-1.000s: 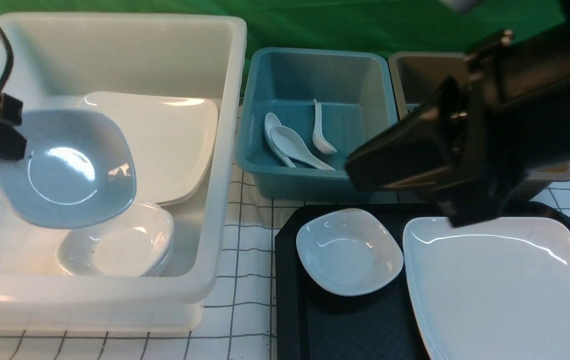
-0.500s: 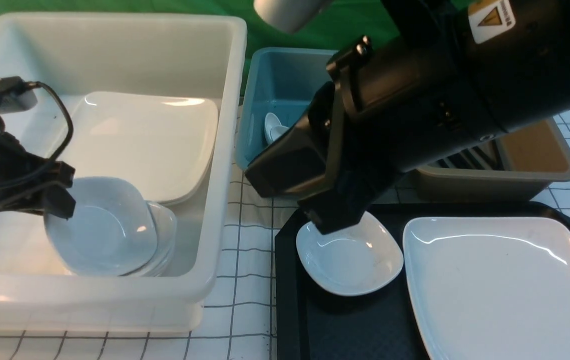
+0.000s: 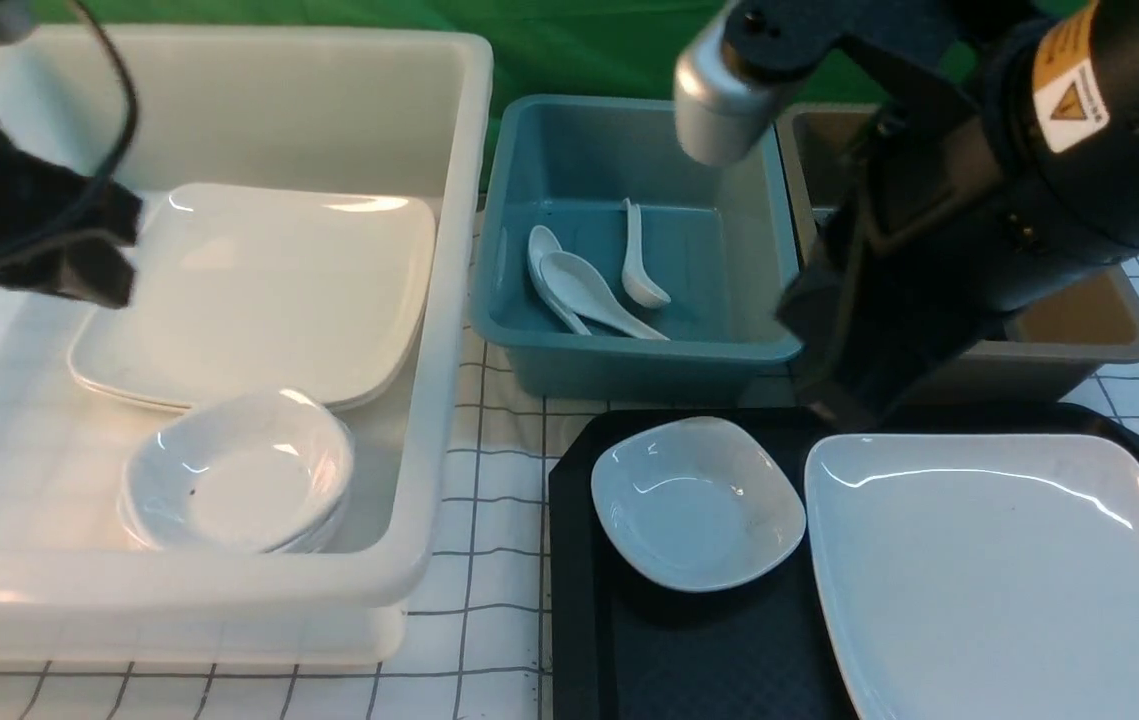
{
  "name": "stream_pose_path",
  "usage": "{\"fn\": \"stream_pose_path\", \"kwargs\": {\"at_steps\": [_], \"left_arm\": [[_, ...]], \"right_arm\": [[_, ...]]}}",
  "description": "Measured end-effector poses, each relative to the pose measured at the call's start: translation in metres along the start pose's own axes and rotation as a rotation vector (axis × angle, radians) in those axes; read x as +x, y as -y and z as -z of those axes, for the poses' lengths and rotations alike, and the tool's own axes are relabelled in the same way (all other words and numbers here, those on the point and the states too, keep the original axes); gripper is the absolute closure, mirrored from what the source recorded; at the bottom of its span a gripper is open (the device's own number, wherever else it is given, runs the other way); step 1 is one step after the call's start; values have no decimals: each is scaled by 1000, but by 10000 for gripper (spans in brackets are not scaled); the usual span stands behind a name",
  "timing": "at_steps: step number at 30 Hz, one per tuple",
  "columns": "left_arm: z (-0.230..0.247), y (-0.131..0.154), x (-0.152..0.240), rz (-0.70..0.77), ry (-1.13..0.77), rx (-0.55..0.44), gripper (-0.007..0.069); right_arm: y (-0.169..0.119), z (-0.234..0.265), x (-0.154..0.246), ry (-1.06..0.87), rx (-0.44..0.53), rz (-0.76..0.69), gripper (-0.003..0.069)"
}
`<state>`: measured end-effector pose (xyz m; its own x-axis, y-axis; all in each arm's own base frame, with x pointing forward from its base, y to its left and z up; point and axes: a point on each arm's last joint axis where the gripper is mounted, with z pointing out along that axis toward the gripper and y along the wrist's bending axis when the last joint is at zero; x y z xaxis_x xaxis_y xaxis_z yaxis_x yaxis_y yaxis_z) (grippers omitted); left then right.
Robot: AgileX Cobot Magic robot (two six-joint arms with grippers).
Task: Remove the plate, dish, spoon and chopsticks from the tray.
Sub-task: Use the left arm to grab a small plate from the dinner plate
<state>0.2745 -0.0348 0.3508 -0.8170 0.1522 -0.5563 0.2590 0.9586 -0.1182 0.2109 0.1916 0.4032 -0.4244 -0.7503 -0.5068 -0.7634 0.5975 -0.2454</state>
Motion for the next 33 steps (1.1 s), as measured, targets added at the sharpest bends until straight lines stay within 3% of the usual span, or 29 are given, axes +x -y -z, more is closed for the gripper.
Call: {"fn": "stream_pose_path", "kwargs": {"at_steps": [2,3,7,8,12,14,15,16,17,18,19,21,24,29,33], "left_arm": [[-3,25,-1,-80,-1,57,584],[-8,60,0,-181,0,129,617],[-29,142,11,-422,-4,259,630],[-30,149,14,-442,-6,270,630],[-68,205,33,-643,-28,285,588],[-92,224,43,-721,-45,269,526],[-96,227,46,-731,-48,269,519],[-114,236,52,-791,-59,249,447],[-116,237,53,-793,-60,250,447],[-133,242,58,-836,-67,233,363],[-135,243,59,-840,-68,230,354],[-161,245,64,-896,-70,202,235],[-182,247,68,-948,-57,182,130],[-206,248,74,-997,-51,167,78],[-220,247,79,-985,-68,156,125]], "right_arm": [[9,-1,5,-19,28,-26,655],[26,-3,17,-55,64,-90,655],[57,-13,58,-157,81,-260,655],[58,-14,61,-164,84,-267,655],[66,-13,104,-212,43,-405,655],[61,-8,119,-201,26,-439,655],[61,-5,120,-194,29,-443,655],[55,0,129,-169,32,-455,655],[55,2,129,-161,37,-456,655],[48,11,136,-129,43,-460,655],[48,10,137,-131,41,-459,655],[38,26,143,-65,51,-462,655],[30,40,147,-3,50,-467,655],[22,56,150,66,52,-466,655],[19,61,152,80,57,-462,655]]}}
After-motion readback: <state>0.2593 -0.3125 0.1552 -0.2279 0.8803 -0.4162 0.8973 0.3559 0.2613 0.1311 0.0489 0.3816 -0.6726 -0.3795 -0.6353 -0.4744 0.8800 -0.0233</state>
